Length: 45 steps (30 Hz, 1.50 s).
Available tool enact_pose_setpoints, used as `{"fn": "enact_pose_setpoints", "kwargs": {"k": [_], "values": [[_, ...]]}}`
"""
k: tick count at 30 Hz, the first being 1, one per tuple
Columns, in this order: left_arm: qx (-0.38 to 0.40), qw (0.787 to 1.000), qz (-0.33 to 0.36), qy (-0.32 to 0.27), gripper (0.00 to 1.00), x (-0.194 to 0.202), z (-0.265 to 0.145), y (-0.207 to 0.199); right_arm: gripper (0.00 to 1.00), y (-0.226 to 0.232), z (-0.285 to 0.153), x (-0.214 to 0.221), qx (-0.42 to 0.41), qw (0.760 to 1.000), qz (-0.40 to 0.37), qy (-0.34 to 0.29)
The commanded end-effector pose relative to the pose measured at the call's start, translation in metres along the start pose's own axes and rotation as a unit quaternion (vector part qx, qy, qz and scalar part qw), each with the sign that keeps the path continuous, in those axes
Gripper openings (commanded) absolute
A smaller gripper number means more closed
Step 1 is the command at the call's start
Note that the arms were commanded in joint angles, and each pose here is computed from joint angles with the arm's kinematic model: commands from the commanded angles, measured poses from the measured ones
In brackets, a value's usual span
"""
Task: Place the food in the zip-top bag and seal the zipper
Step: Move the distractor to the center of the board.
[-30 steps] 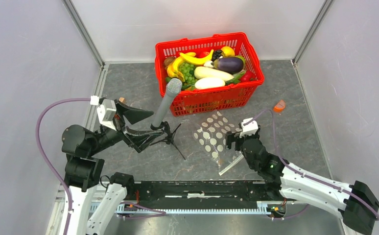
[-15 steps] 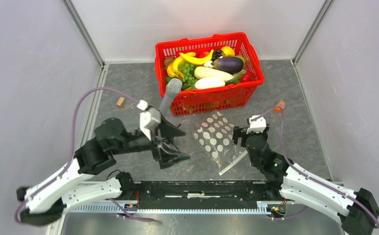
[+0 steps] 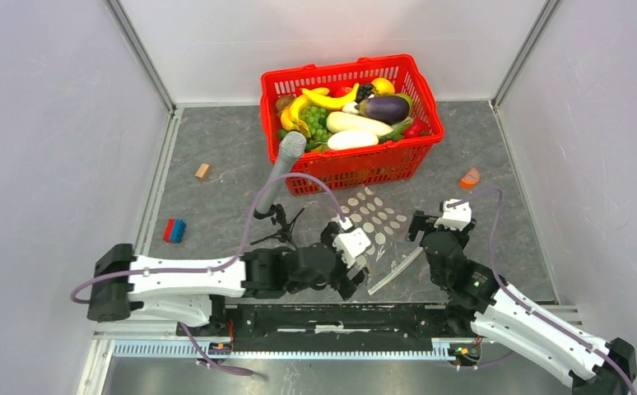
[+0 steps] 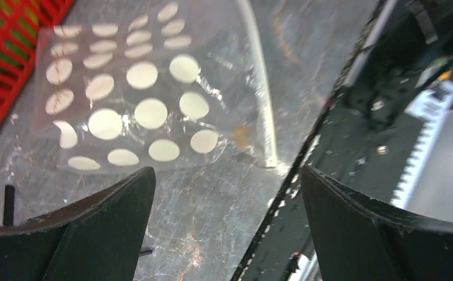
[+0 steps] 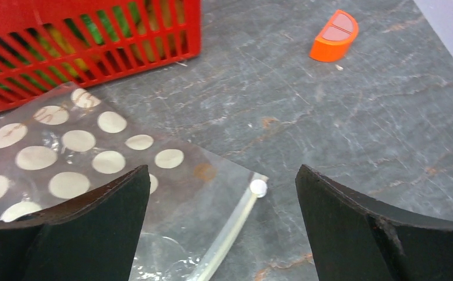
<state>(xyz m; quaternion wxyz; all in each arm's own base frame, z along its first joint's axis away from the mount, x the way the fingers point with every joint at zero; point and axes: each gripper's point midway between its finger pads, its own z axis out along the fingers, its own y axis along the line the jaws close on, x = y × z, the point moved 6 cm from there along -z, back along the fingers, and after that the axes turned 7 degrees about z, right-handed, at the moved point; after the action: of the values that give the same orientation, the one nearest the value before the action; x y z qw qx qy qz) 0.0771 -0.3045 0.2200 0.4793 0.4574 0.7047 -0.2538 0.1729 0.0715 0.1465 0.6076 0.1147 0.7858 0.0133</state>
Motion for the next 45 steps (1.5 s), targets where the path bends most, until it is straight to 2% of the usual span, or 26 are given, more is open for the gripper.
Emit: {"fn": "enact_pose_setpoints", "kwargs": {"k": [1,3,6,11,18,24,31,34,45], "values": [[-0.066,0.998,-0.015,-0.016,1.0,0.013,0.033,0.008,0.98,-0.019,0.002,0.004,0.054,0.999,0.007,0.0],[-0.067,0.997,-0.045,0.021,1.0,0.035,0.053,0.013,0.98,-0.017,0.006,0.007,0.048,0.999,0.002,0.015],[-0.084,0.993,-0.073,0.044,1.0,0.053,0.069,0.021,0.98,-0.013,0.009,0.012,0.031,0.999,-0.006,0.036],[-0.129,0.982,-0.129,0.054,1.0,0.074,0.078,0.052,0.98,-0.005,0.012,0.016,0.002,0.999,-0.012,0.05],[-0.196,0.964,-0.16,0.084,1.0,0.104,0.074,0.083,0.98,0.004,0.015,0.022,-0.02,0.998,-0.014,0.065],[-0.246,0.951,-0.151,0.109,1.0,0.132,0.065,0.103,0.98,0.007,0.017,0.027,-0.028,0.997,-0.016,0.073],[-0.259,0.946,-0.129,0.143,1.0,0.166,0.071,0.102,0.98,0.008,0.019,0.031,-0.03,0.996,-0.019,0.078],[-0.298,0.933,-0.128,0.155,1.0,0.179,0.063,0.109,0.98,0.007,0.019,0.033,-0.03,0.996,-0.02,0.079],[-0.375,0.902,-0.166,0.136,1.0,0.196,0.039,0.139,0.98,0.011,0.018,0.039,-0.049,0.995,-0.014,0.089]]}}
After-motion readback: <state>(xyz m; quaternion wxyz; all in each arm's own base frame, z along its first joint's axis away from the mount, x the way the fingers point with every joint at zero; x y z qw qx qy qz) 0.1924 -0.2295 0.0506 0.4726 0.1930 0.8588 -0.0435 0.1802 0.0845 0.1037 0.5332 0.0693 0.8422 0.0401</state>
